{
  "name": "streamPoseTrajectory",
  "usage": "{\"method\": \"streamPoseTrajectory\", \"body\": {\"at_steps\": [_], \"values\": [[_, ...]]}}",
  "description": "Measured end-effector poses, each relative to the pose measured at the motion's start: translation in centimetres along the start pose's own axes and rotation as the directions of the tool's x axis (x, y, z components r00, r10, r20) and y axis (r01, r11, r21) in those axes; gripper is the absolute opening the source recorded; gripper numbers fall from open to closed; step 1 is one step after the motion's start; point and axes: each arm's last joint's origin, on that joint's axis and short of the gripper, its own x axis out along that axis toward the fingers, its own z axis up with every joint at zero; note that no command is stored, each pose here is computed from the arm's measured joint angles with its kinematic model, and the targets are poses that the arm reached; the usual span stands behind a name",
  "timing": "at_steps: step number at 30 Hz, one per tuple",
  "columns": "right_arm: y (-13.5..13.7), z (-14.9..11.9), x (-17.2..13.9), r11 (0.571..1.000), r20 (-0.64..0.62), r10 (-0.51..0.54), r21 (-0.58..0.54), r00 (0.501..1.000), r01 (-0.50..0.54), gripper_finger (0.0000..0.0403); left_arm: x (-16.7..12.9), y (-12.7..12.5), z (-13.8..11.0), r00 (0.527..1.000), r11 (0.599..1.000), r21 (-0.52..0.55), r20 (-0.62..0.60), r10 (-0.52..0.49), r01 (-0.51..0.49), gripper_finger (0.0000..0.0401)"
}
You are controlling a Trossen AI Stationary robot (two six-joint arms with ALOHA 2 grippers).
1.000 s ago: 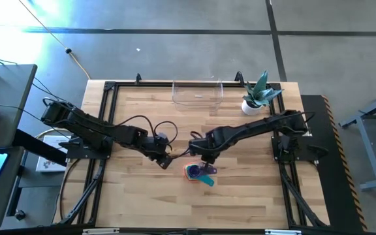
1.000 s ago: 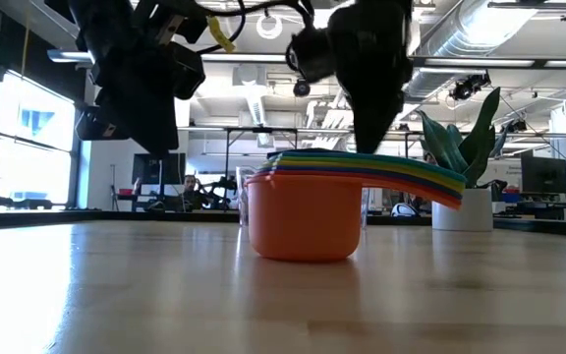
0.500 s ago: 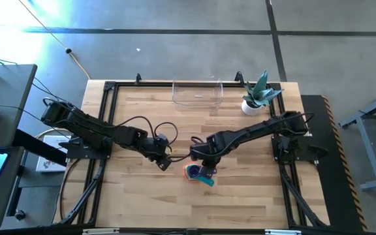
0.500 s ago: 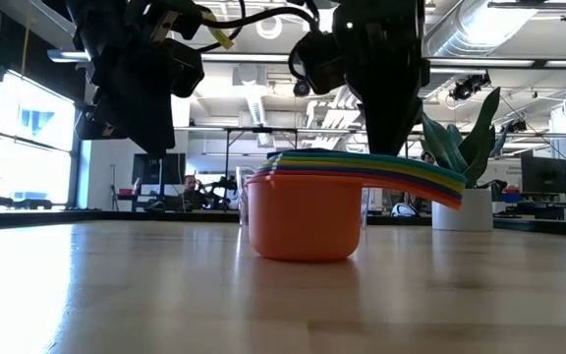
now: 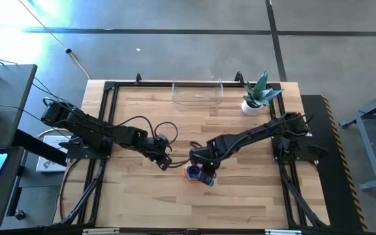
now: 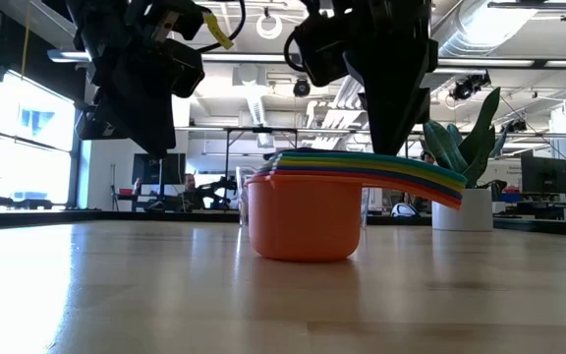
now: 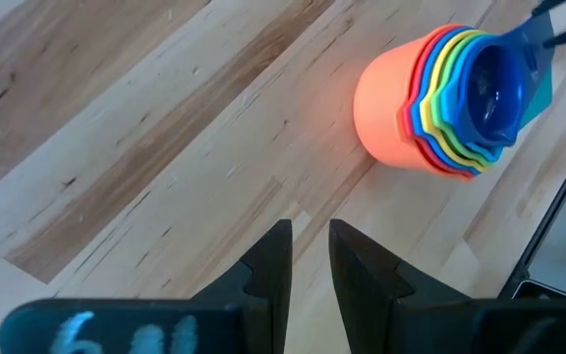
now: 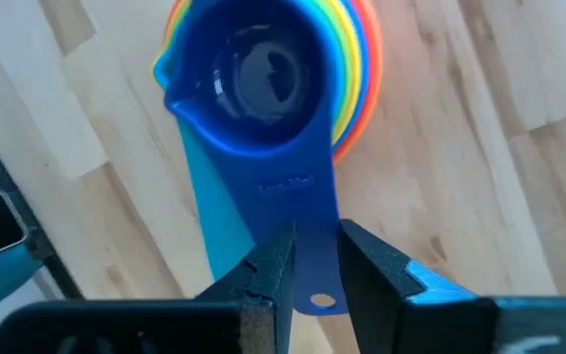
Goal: Nest measuring cups in basket
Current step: Stack the violet measuring cup on top of the light blue measuring cup
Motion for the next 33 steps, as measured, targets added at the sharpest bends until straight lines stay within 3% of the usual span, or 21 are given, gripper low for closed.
{"method": "streamPoseTrajectory", "body": {"at_steps": [4,10,18,22,33], "values": [[0.1,-0.1,0.0,1.0,0.004,-0.005,0.004,1.0,0.005,0.0071,0.0,0.0,0.0,1.0,1.0,0.0,0.0,0.0,0.0,0.0062],[-0.2,0.4,-1.0,0.995,0.066,-0.095,0.027,0.993,0.093,0.0071,0.0,0.0,0.0,1.0,1.0,0.0,0.0,0.0,0.0,0.0062],[-1.6,0.5,-0.1,0.982,0.018,-0.175,0.081,0.984,0.173,0.0071,0.0,0.0,0.0,1.0,1.0,0.0,0.0,0.0,0.0,0.0062],[-1.2,0.6,1.4,0.986,-0.009,-0.152,0.061,0.988,0.153,0.0071,0.0,0.0,0.0,1.0,1.0,0.0,-0.004,0.004,-0.004,0.0062],[-0.6,0.1,1.5,0.994,-0.066,-0.069,0.085,0.995,0.075,0.0071,0.0,0.1,0.0,1.0,1.0,0.025,-0.004,0.005,-0.005,0.0062]]}}
